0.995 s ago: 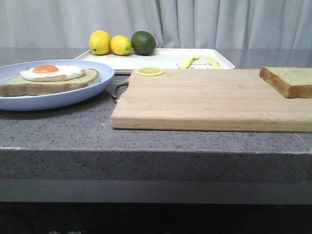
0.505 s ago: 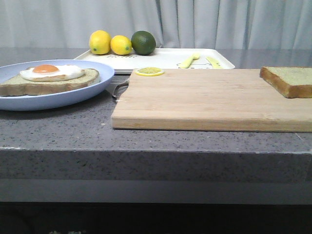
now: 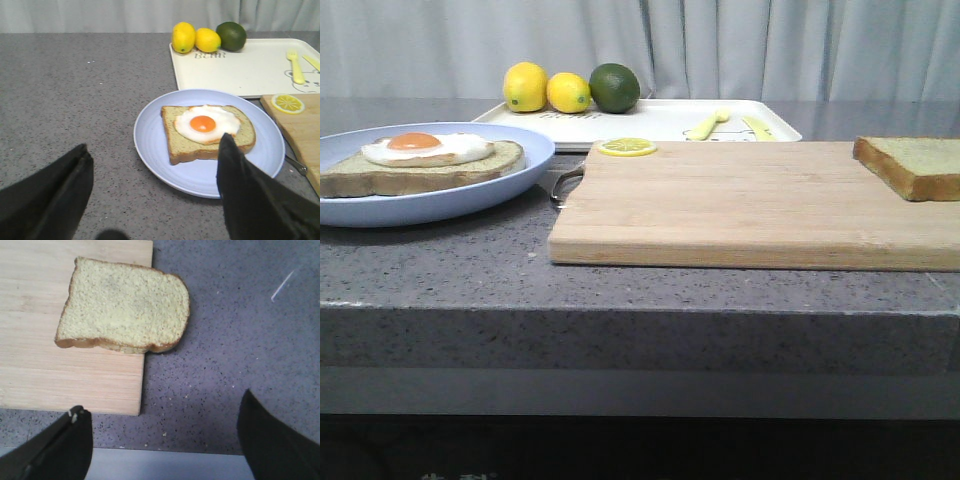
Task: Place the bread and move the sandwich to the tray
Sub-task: 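Grasp the plain bread slice edge with the right gripper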
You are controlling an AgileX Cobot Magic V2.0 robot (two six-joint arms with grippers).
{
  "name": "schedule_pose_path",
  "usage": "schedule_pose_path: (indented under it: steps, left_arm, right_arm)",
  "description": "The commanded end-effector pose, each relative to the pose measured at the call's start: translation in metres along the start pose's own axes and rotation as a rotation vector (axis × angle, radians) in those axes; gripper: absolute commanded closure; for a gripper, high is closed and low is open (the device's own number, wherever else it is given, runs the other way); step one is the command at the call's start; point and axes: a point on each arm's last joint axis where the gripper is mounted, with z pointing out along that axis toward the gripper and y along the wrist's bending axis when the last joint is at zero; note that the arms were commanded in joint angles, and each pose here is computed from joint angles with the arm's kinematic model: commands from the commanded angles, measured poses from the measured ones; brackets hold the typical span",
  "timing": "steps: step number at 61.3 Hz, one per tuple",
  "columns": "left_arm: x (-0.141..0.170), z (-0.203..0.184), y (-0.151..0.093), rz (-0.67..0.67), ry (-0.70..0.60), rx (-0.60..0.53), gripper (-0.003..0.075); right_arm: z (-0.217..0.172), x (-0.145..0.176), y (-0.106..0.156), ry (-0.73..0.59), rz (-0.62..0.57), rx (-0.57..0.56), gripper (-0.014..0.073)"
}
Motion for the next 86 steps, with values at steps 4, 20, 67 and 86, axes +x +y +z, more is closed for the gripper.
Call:
schedule_pose_path:
  steps: [4, 20, 67, 86]
  left_arm:
    - [-0.012, -0.002, -0.007, 0.048, -0.047, 0.082, 0.0218]
    - [-0.012, -0.009, -0.012, 0.076, 0.025, 0.138, 0.0218]
    - [-0.015, -0.009, -0.012, 0.076, 0.003, 0.136, 0.0218]
    - [-0.015, -0.009, -0.012, 0.076, 0.0, 0.136, 0.0218]
  right_arm:
    - [0.001, -0.027, -0.002, 0.011, -0.012, 0.013, -0.0006]
    - [0.006, -0.048, -0.038, 0.065, 0.136, 0.144, -0.0006]
    - [0.112, -0.05, -0.105, 0.168, 0.492, -0.382, -0.0006]
    - [0.162, -0.038, -0.11, 0.247, 0.499, -0.585, -0.0006]
